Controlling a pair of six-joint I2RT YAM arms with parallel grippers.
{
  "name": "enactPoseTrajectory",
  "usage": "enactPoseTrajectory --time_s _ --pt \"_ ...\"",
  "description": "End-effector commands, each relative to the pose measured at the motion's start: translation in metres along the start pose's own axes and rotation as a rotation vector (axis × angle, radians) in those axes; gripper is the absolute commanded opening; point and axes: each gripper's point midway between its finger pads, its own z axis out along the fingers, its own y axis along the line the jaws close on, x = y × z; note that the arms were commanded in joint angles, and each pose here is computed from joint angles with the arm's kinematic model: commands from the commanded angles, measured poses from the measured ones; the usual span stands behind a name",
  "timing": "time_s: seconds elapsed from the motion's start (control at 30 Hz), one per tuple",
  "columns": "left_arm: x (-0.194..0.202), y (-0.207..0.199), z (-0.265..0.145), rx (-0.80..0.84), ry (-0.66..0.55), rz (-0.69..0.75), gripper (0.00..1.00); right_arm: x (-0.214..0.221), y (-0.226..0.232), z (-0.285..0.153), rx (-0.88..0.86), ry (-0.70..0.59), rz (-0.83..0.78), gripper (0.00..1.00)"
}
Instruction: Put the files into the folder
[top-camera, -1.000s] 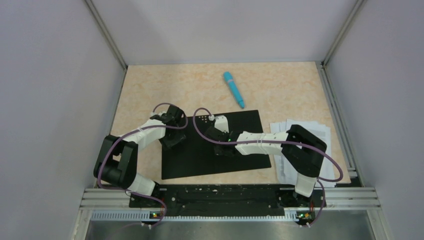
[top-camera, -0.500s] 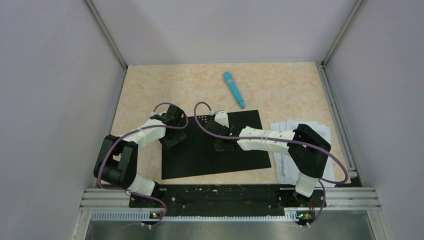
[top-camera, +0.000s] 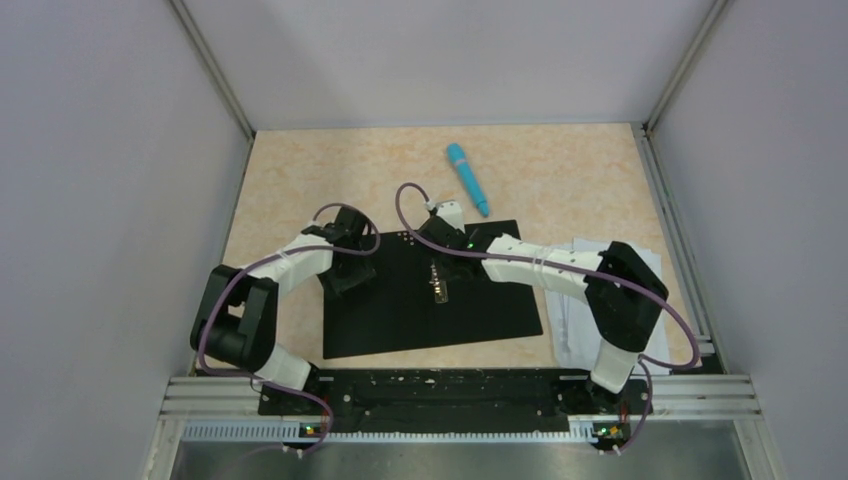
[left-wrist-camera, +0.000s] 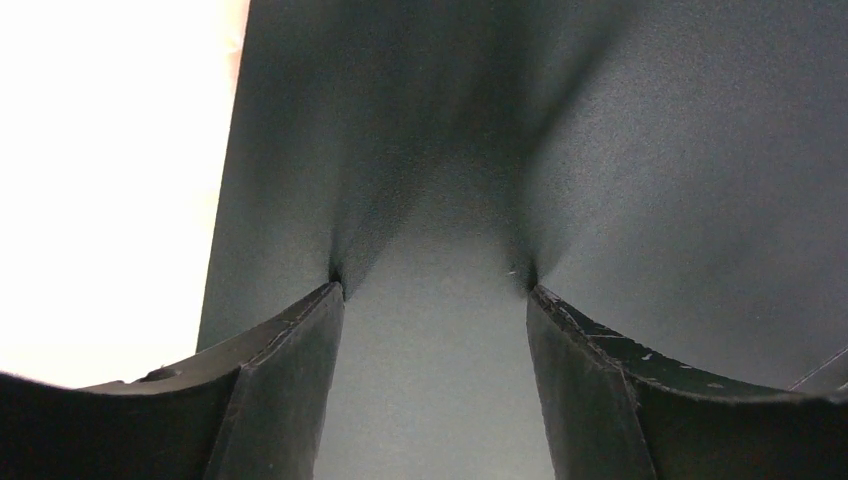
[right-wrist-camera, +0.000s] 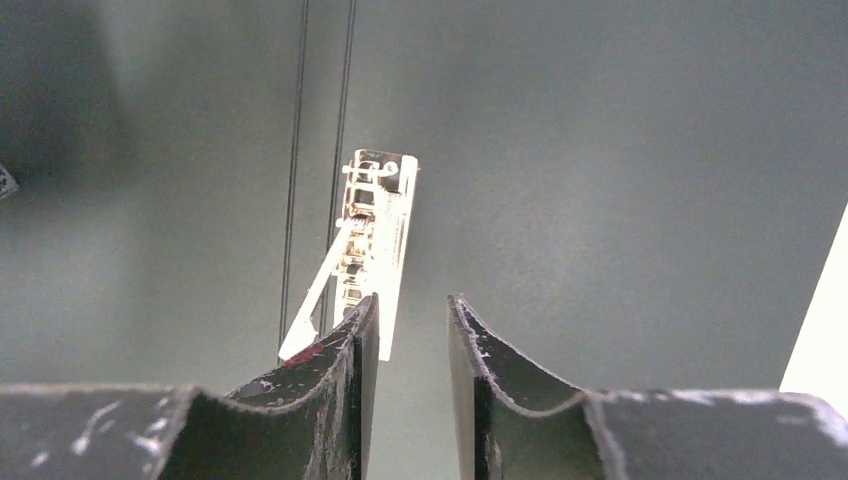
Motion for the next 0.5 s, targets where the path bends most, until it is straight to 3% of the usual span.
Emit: enactPoseTrajectory --time_s 0.0,0.13,0.33,0.47 --pt "-0.005 -0.012 0.001 0.039 0.016 0.037 0.73 -0.036 -0.010 -0.027 -0.070 -0.097 0.032 0.31" --pt "-0.015 -0.032 -0.013 0.129 0.008 0.076 0.73 -0.023 -0.008 -0.035 -0.189 -0.100 0.044 0.31" --pt "-0.024 -0.049 -0.040 0.241 -0.027 0.105 0.76 0.017 0.028 -0.042 -0.491 -0.044 0.050 0.12" --pt "-0.015 -0.048 -0.042 0.271 -0.004 0.104 0.76 0.018 0.055 -0.044 -0.642 -0.057 0.065 0.05"
